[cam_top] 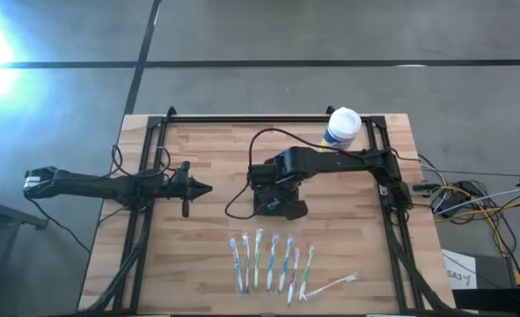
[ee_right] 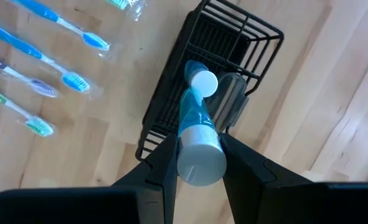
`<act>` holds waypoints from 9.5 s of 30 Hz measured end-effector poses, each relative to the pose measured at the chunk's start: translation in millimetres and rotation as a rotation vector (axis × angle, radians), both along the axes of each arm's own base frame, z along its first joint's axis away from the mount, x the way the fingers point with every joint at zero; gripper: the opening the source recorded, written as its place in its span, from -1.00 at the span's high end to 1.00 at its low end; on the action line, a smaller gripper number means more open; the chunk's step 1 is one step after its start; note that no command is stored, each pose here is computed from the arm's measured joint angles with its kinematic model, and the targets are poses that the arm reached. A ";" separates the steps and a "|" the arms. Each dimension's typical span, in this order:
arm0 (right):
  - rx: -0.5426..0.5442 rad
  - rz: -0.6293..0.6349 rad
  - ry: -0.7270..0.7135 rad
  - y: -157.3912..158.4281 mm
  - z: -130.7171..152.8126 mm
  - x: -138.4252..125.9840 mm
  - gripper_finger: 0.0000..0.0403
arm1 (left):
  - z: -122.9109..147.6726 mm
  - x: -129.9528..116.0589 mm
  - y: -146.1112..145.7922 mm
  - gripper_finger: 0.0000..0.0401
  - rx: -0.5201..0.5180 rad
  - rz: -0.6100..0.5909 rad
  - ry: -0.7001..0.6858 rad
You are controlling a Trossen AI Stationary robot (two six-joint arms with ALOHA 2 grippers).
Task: Pick & Place toothbrushing station
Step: Put the blue mouthwash into the wire organizer, then put the blue toothbrush into the wire organizer
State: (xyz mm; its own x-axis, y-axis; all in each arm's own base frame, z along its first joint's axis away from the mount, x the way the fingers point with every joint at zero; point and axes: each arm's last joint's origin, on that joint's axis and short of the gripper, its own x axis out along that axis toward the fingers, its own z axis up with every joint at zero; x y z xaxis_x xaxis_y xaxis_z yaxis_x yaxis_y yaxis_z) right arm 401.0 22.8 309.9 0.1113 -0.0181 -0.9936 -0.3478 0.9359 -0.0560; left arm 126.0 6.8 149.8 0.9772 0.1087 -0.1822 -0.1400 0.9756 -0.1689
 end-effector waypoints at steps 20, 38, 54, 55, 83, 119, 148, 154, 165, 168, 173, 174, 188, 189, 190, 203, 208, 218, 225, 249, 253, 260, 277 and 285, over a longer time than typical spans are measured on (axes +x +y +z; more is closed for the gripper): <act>-0.007 0.061 -0.032 -0.4 12.6 -6.7 0.55 | -0.8 -0.1 0.0 0.88 0.001 0.000 0.006; 0.008 0.008 0.020 6.3 -14.5 -3.9 0.55 | -1.1 -0.2 0.0 0.88 0.001 0.000 0.007; 0.025 0.008 0.032 6.9 -48.7 0.2 0.55 | -1.1 -0.2 0.0 0.88 -0.001 0.000 0.006; 0.025 0.007 0.033 6.9 -51.0 0.3 0.55 | -1.1 -0.2 0.0 0.88 -0.001 0.000 0.006; -0.004 -0.053 0.026 5.6 -73.6 3.0 0.55 | -1.6 -0.3 0.0 0.88 -0.002 0.001 0.012; 0.009 -0.051 -0.005 4.7 -74.9 4.7 0.24 | -1.7 -0.3 0.0 0.88 -0.002 0.001 0.013; 0.439 0.166 -0.820 17.3 94.0 -89.0 0.46 | -2.0 -0.4 0.0 0.88 -0.031 0.006 0.012; 0.470 0.093 -1.007 15.9 60.8 -148.5 0.55 | -2.2 -0.5 0.0 0.88 -0.036 0.007 0.015; 0.581 -0.078 -1.226 7.7 -42.3 -205.3 0.76 | -2.2 -0.4 0.0 0.88 -0.055 0.011 0.012; 0.572 -0.090 -1.253 5.9 -60.6 -215.0 0.83 | -2.1 -0.4 0.0 0.88 -0.072 0.014 0.010; 0.536 -0.097 -1.277 3.3 -78.8 -227.5 0.93 | -1.2 -0.2 -0.2 0.88 -0.076 0.008 0.000; 0.525 -0.105 -1.277 2.6 -82.7 -230.2 0.95 | -1.1 -0.2 -0.1 0.88 -0.076 0.010 -0.001; 0.373 -0.190 -1.486 -8.5 -108.2 -273.6 0.96 | -2.1 -0.4 0.0 0.88 -0.098 0.018 0.006; 0.376 -0.189 -1.499 -8.9 -109.6 -276.5 0.96 | -2.3 -0.5 0.2 0.88 -0.106 0.027 0.007; 0.377 -0.185 -1.510 -9.2 -110.3 -279.4 0.96 | -2.2 -0.5 0.3 0.88 -0.112 0.031 0.006; 0.362 -0.143 -1.642 -11.6 -122.4 -299.3 0.96 | -4.8 -1.2 1.5 0.88 -0.176 0.091 0.021; 0.317 -0.113 -1.637 -11.7 -123.5 -299.2 0.96 | -4.9 -1.3 1.7 0.88 -0.145 0.093 0.026; 0.200 -0.029 -1.660 -11.8 -122.4 -299.5 0.96 | -5.9 -2.1 6.2 0.88 -0.242 0.277 -0.004; 0.220 -0.040 -1.683 -11.8 -120.1 -300.0 0.96 | 12.9 7.2 2.5 0.97 -0.305 0.252 0.014; 0.255 -0.066 -1.633 -11.6 -124.3 -298.7 0.96 | 100.6 118.5 -137.1 0.82 -0.451 0.284 0.512; 0.252 -0.064 -1.631 -11.5 -124.4 -298.7 0.96 | 79.9 135.9 -157.6 0.63 -0.494 0.298 0.598; 0.252 -0.062 -1.632 -11.5 -124.4 -298.7 0.96 | 63.4 166.9 -183.1 0.18 -0.623 0.254 0.733; 0.271 -0.075 -1.630 -11.5 -122.0 -298.9 0.96 | 45.7 184.4 -181.1 -0.18 -0.724 0.267 0.960; 0.286 -0.086 -1.628 -11.5 -122.0 -298.9 0.96 | 32.1 190.5 -162.5 -0.09 -0.643 0.312 1.031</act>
State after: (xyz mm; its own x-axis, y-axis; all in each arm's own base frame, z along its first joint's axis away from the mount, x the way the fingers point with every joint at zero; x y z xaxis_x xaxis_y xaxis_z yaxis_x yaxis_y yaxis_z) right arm 102.1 11.3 187.9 0.9801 0.0722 0.1847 -0.0504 0.9915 -0.1202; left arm 316.5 -155.7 181.9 0.2975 -0.0824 -0.9511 -0.6998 0.6588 -0.2760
